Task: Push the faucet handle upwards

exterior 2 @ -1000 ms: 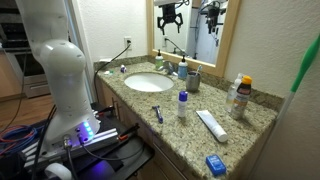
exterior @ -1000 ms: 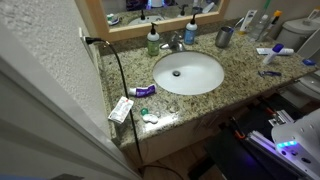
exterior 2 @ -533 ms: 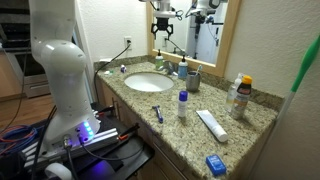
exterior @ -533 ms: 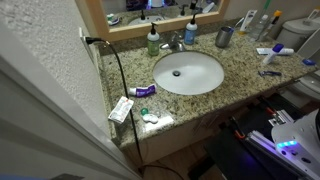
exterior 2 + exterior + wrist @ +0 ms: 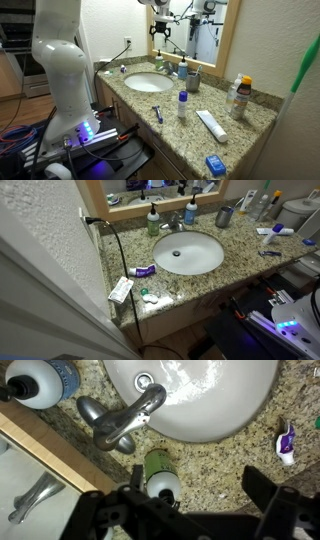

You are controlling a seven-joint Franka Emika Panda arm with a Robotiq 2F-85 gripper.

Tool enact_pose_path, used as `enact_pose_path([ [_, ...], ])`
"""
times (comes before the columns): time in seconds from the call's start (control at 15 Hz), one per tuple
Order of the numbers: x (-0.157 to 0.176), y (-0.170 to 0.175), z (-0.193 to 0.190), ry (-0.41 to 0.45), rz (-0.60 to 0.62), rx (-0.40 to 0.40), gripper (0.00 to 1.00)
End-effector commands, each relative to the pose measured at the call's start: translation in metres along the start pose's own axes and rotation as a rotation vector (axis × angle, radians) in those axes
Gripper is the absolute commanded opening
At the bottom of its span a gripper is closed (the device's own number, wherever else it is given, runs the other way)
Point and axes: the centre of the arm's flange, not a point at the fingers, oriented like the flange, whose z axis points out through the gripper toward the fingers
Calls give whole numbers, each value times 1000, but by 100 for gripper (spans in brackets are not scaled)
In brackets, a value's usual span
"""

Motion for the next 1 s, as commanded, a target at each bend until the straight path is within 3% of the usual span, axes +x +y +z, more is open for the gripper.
enact_pose_path([
  [0.0, 0, 0, 0, 0, 0, 0, 100],
  [0.33, 0, 0, 0, 0, 0, 0, 100],
  [0.4, -4, 15, 24, 19, 106, 22, 100],
  [0.67, -24, 21, 45, 79, 320, -38, 100],
  [0.73, -31, 20, 47, 64, 343, -8, 100],
  [0.8, -12, 25, 40, 53, 285, -25, 100],
  [0.93, -18, 27, 49, 40, 320, -16, 100],
])
